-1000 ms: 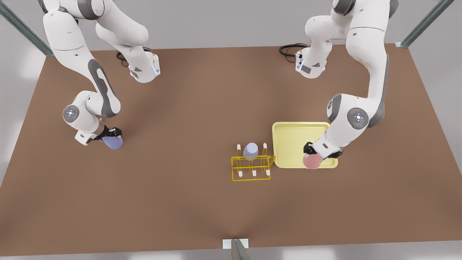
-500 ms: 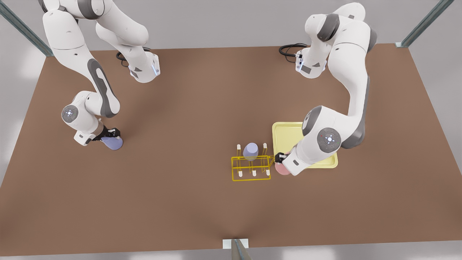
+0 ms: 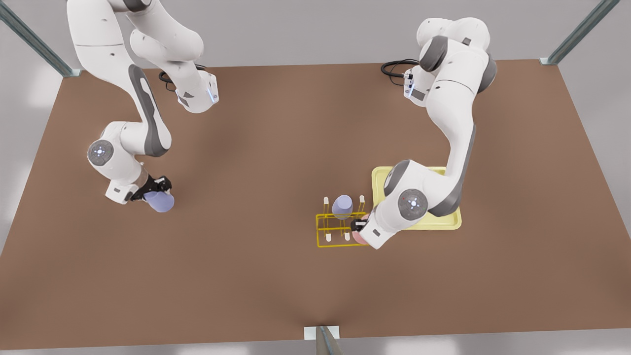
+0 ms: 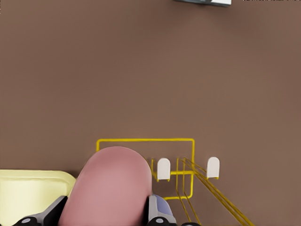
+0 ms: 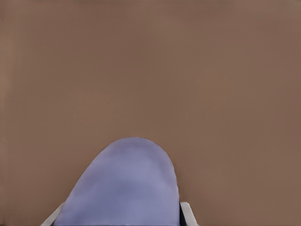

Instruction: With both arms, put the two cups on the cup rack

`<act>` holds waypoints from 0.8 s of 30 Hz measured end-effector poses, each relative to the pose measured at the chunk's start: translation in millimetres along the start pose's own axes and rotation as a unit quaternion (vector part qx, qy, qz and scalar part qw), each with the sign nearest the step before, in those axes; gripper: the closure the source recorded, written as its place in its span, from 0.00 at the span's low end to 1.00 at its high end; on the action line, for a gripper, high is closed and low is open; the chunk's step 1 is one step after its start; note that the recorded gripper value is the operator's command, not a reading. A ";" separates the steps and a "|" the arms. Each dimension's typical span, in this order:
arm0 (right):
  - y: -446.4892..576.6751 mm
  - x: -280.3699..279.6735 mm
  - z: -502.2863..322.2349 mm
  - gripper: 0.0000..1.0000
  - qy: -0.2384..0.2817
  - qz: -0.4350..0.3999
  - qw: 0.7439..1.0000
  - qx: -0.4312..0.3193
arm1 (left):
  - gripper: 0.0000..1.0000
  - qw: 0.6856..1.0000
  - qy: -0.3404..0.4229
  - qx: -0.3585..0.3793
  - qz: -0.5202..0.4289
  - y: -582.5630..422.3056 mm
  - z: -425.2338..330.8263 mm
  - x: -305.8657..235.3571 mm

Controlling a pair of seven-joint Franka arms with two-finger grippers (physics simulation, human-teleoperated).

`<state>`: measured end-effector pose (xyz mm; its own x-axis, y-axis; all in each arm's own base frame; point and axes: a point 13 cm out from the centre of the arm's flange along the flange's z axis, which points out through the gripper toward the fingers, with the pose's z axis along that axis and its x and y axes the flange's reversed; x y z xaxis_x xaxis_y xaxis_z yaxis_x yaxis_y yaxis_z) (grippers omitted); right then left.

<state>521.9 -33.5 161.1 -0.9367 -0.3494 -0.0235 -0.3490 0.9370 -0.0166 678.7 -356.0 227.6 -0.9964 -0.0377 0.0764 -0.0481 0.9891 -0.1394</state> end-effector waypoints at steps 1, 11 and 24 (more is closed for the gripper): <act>12.8 -15.0 -8.8 0.14 -0.005 -0.017 1.000 0.002 | 0.15 1.000 -0.002 -0.002 -0.005 2.2 2.1 -2.3; 148.8 -121.3 -63.8 0.16 -0.042 -0.149 0.988 0.003 | 0.00 0.996 -0.051 -0.002 -0.080 77.3 -168.7 -6.7; 342.9 -280.3 -120.9 0.16 -0.115 -0.245 0.962 -0.041 | 0.00 0.993 0.034 -0.109 -0.024 221.7 -237.2 97.0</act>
<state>661.4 386.6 282.8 -0.6313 -0.7325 -0.2546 -0.7570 0.6534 -0.0029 588.1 -106.6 438.3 -0.9859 -0.0834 0.1451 -0.0720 0.9940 0.0820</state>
